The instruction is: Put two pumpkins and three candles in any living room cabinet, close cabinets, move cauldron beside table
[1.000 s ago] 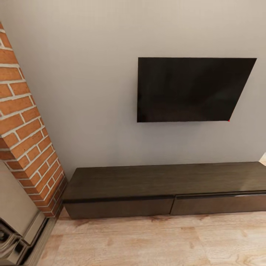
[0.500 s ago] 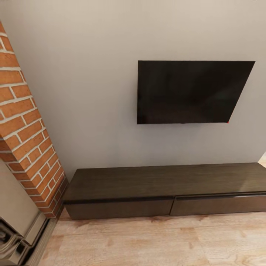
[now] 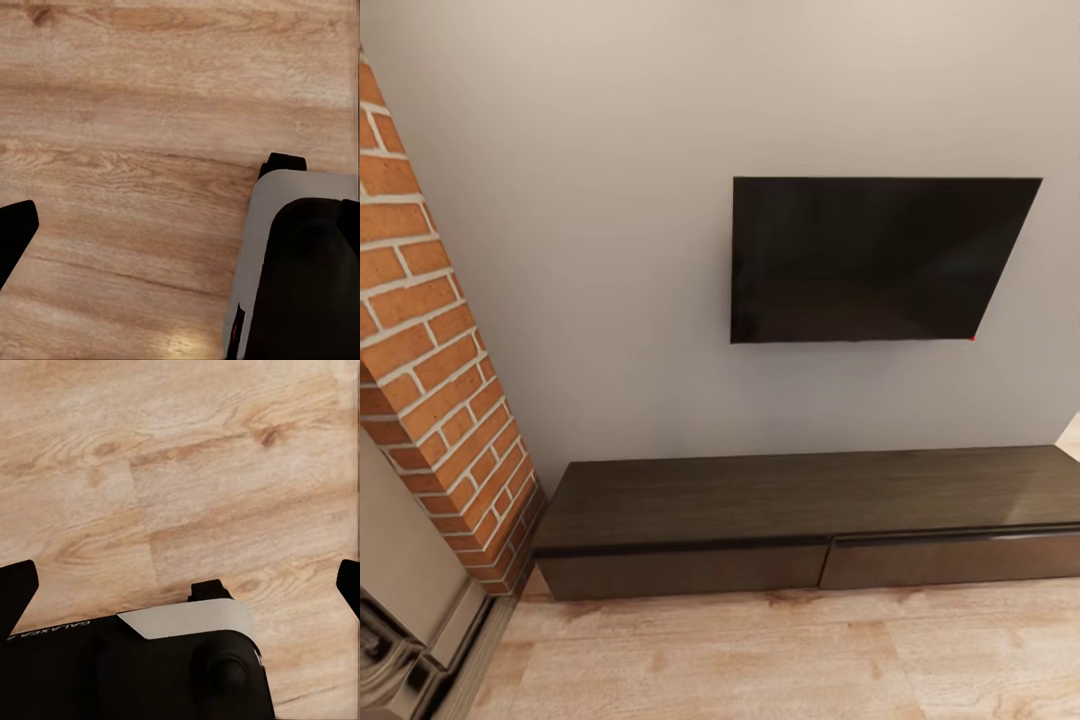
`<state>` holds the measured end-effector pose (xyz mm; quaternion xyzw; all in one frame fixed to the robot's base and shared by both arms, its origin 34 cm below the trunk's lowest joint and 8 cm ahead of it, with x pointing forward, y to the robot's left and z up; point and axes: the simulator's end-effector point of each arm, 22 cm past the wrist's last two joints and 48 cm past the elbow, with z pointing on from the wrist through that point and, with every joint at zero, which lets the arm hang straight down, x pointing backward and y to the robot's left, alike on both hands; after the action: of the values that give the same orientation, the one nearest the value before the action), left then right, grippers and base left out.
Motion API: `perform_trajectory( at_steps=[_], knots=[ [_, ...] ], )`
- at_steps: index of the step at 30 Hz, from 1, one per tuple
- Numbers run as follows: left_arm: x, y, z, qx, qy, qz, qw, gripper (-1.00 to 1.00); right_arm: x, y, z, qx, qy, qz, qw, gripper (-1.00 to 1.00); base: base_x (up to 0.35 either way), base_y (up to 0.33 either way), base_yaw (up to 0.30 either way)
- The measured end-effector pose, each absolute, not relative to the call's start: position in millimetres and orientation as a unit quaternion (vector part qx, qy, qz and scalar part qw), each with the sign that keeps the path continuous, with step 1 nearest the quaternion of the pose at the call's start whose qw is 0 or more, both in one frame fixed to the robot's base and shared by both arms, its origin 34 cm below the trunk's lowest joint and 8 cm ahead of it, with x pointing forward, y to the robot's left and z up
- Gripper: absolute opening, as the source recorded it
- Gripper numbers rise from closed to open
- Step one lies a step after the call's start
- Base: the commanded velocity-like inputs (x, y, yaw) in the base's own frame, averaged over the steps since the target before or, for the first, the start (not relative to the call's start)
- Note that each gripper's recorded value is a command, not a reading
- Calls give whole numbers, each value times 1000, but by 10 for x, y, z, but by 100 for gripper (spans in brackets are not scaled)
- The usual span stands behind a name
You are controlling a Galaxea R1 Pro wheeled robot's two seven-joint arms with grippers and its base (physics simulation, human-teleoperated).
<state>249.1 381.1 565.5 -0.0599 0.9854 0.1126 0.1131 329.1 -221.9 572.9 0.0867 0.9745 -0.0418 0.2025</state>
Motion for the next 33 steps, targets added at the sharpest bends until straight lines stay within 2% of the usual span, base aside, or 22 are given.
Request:
perform_trajectory(
  at_steps=[20, 33],
  knots=[
    [2421, 3579, 5851, -42, 988, 96, 114, 100, 3195, -2396, 5956, 86, 974, -54, 204, 100, 0, 0, 0],
    [2222, 3516, 5957, -43, 990, 92, 102, 100, 2602, -2708, 5993, 85, 983, -126, 105, 100, 0, 0, 0]
  ],
)
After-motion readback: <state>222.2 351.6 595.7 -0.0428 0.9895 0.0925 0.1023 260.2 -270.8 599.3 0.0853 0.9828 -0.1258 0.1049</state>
